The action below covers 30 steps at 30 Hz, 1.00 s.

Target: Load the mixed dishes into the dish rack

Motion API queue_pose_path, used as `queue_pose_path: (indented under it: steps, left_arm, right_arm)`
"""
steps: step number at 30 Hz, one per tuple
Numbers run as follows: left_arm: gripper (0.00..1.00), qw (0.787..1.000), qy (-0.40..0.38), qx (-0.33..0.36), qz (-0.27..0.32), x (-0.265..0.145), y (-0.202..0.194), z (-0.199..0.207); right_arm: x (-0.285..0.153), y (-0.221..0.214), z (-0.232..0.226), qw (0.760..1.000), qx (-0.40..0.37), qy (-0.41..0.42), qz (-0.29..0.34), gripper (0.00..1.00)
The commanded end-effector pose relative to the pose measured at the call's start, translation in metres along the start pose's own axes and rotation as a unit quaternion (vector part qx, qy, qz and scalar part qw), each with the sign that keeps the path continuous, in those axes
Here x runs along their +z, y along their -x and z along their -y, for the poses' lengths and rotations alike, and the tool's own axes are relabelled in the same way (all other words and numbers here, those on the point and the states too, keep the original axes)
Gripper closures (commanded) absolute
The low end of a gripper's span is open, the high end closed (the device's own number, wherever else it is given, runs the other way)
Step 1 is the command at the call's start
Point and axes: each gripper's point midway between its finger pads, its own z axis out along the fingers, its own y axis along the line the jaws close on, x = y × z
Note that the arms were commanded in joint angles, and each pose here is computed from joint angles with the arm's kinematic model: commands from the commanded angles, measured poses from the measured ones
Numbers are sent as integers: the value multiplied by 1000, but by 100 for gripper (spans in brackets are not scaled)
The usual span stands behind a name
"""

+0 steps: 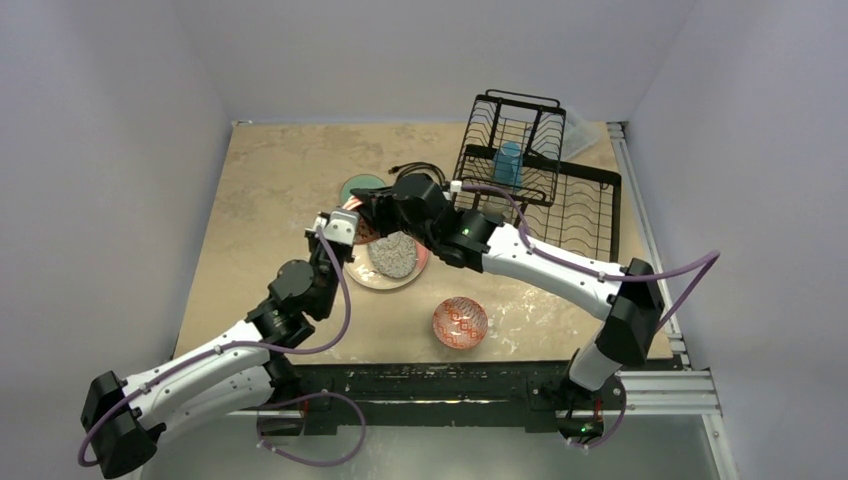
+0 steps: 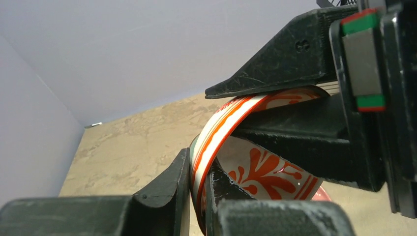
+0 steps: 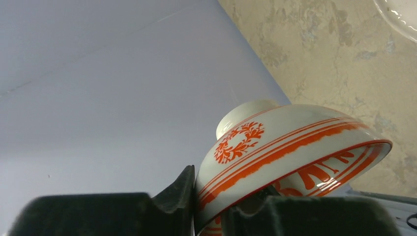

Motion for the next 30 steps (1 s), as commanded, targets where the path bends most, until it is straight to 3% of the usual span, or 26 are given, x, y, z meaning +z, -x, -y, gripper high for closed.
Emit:
queue_pose_path:
  steps: [1,5,9,13,15,17,23,25,27,30]
  left_arm:
    - [100,997,-2,-32,74,-3,43,-2]
    - [99,996,-61,-32,64,-9,49,12]
    - [52,985,-138,-65,74,-28,65,25]
    - [29,975,-179,-81,105,-43,78,29]
    - [25,971,-182,-91,124,-49,83,26]
    - [24,970,-181,-96,131,-53,86,22]
    - [25,985,-127,-89,78,-45,76,2]
    - [25,987,-113,-87,67,-43,74,-3]
    - [26,987,-118,-88,67,-43,75,-1]
    - [27,984,-137,-89,65,-44,75,7]
  right_arm:
    - [-4,14,-21,999,-4,25,42,98]
    - [-12,16,-29,998,-3,43,43,100]
    - [-28,15,-50,993,-24,109,26,100]
    - [-56,17,-75,981,-68,178,25,100]
    - [-69,12,-83,975,-97,200,12,100]
    - [-87,7,-104,954,-145,263,-11,100]
    - [-161,-17,-148,857,-321,397,-68,100]
    - [-181,-16,-156,824,-389,407,-59,100]
    - [-200,-14,-158,771,-484,412,-43,100]
    - [-218,16,-151,748,-530,399,-5,100]
